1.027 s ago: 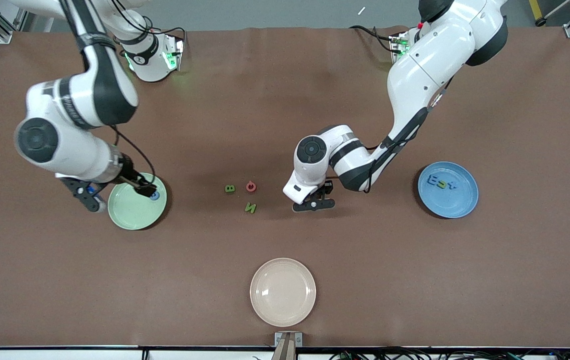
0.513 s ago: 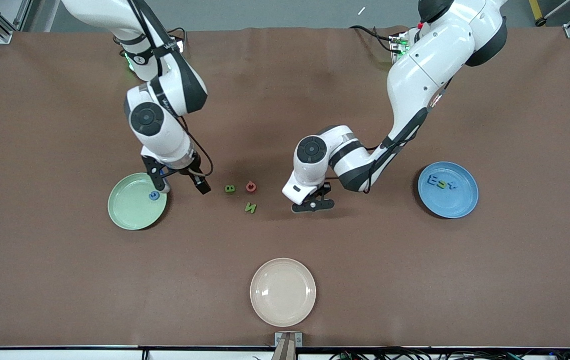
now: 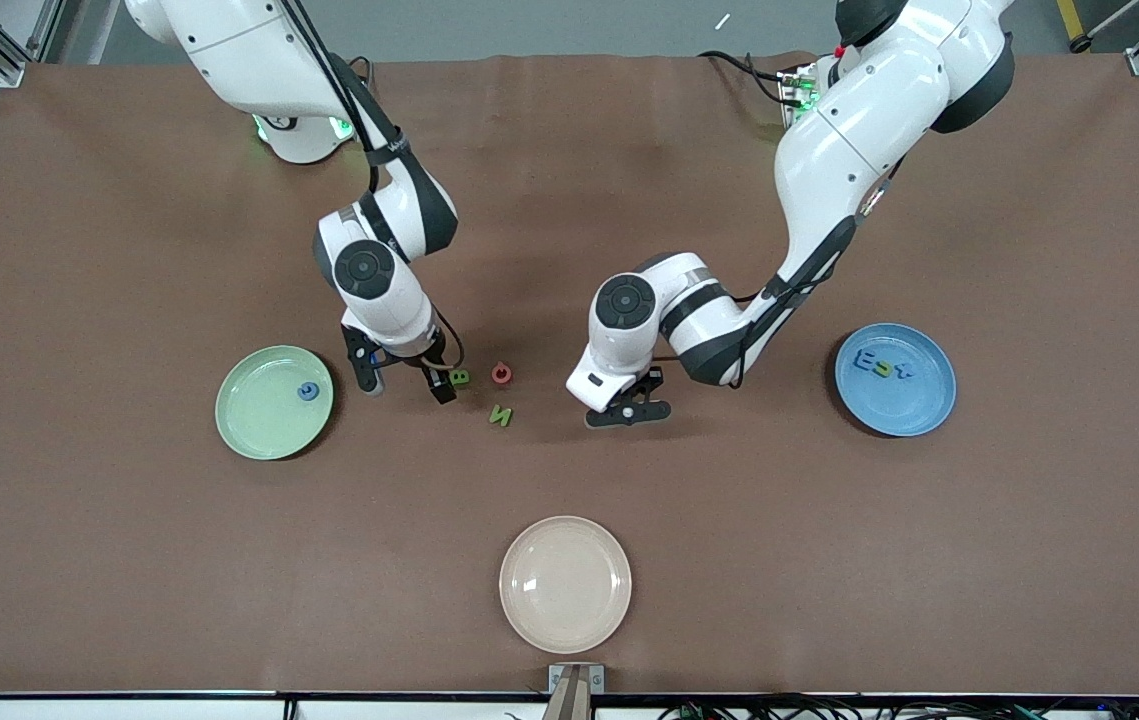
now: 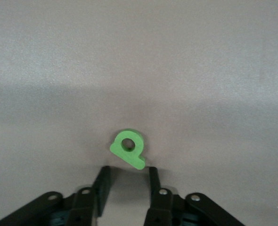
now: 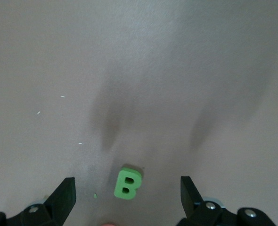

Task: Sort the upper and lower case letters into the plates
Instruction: 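Grasp the green p with the left gripper while the right gripper grasps the B, then carry the p to the blue plate while the right gripper carries the B, then release the p onto the blue plate while the right gripper drops the B, then lower the right gripper onto the green n and grasp it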

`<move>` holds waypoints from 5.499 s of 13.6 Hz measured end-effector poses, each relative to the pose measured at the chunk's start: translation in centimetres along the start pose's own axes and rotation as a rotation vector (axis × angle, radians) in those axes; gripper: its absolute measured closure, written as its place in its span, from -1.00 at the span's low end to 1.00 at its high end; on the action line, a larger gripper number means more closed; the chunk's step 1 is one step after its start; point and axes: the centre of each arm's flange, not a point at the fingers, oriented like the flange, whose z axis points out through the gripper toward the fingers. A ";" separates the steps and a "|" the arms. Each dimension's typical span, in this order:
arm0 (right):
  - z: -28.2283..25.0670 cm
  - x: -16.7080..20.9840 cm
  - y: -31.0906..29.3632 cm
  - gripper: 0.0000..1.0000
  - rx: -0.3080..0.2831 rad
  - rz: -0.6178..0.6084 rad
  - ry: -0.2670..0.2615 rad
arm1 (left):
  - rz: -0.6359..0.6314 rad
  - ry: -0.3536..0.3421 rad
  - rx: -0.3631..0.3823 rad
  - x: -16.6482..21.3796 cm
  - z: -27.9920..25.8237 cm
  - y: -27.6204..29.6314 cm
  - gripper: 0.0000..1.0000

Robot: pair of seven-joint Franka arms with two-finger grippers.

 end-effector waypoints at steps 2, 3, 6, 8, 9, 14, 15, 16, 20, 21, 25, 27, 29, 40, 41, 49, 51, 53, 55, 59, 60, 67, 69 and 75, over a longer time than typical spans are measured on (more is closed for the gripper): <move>1.6 0.0 -0.8 -0.89 -0.010 0.003 0.003 | -0.009 0.005 0.000 0.4 0.0 -0.2 0.15; 2.2 0.0 -1.1 -0.85 -0.015 0.003 0.005 | -0.015 0.011 0.001 0.8 0.0 -0.5 0.15; 3.0 -0.1 -1.6 -0.60 -0.018 0.005 0.006 | -0.021 0.017 0.003 1.2 0.0 -0.7 0.15; 2.9 -0.1 -1.7 -0.48 -0.017 0.012 0.005 | -0.023 0.018 0.003 1.2 0.0 -0.7 0.15; 2.9 -0.2 -1.7 -0.47 -0.016 0.021 0.005 | -0.023 0.018 0.003 1.2 0.0 -0.7 0.19; 3.0 -2.1 -1.3 0.11 -0.026 0.018 0.006 | -0.065 0.024 -0.001 1.4 -0.1 -0.7 0.49; 3.0 -2.0 -1.3 0.14 -0.024 0.018 0.006 | -0.085 0.028 -0.007 1.5 -0.1 -0.7 0.64; 3.0 -2.0 -1.3 0.17 -0.023 0.018 0.006 | -0.102 0.031 -0.011 1.6 -0.1 -0.8 0.79; 2.5 -0.4 -1.6 0.44 -0.041 0.003 0.016 | -0.126 0.041 -0.017 2.2 -0.2 -1.0 0.80; 1.3 1.5 -2.1 0.44 -0.053 -0.020 0.017 | -0.132 0.046 -0.019 2.6 -0.3 -1.2 0.80; -8.8 15.8 -2.0 0.44 -0.086 -0.200 -0.022 | -0.152 0.061 0.002 5.1 -2.1 -3.5 0.80; -11.1 23.2 0.4 0.44 -0.106 -0.306 -0.060 | -0.135 0.054 0.042 5.8 -4.3 -5.0 0.80; -9.6 28.6 3.3 0.44 -0.122 -0.375 -0.091 | -0.098 0.026 0.037 6.0 -6.8 -7.3 0.80; -1.3 29.8 8.6 -0.04 -0.099 -0.485 -0.078 | 0.176 -0.071 0.066 5.4 -11.8 -36.1 0.80; -1.4 29.9 8.6 -0.22 -0.097 -0.488 -0.077 | 0.207 -0.068 0.090 4.9 -10.6 -37.6 0.80; -6.6 16.1 0.6 -1.00 -0.094 -0.381 -0.067 | 0.385 -0.070 0.118 4.7 -4.3 -45.1 0.80; -7.6 10.0 -0.9 -1.00 -0.072 -0.455 -0.057 | 0.431 -0.079 0.122 4.9 -3.2 -46.3 0.80; -7.5 4.4 -2.8 -1.00 -0.052 -0.564 -0.051 | 0.471 -0.078 0.121 5.1 -2.5 -46.9 0.80; -6.1 -1.2 -5.3 -1.00 -0.031 -0.659 -0.044 | 0.511 -0.084 0.120 5.2 -2.1 -47.3 0.80; -1.8 -5.3 -8.5 -0.99 -0.019 -0.834 0.007 | 0.571 -0.096 0.128 5.6 -1.6 -48.2 0.80; -1.4 -5.1 -8.9 -0.99 0.000 -0.865 0.020 | 0.578 -0.098 0.129 5.7 -1.5 -48.3 0.80; 3.3 -5.5 -8.7 -0.69 0.010 -0.789 0.029 | 0.591 -0.093 0.132 6.2 -1.6 -48.6 0.45; 3.7 -5.7 -8.7 -0.52 0.010 -0.771 0.029 | 0.591 -0.087 0.132 6.4 -1.9 -48.5 -0.01; 2.9 -5.9 -9.2 0.34 0.024 -0.721 0.031 | 0.540 -0.062 0.094 7.3 -4.2 -48.4 -0.99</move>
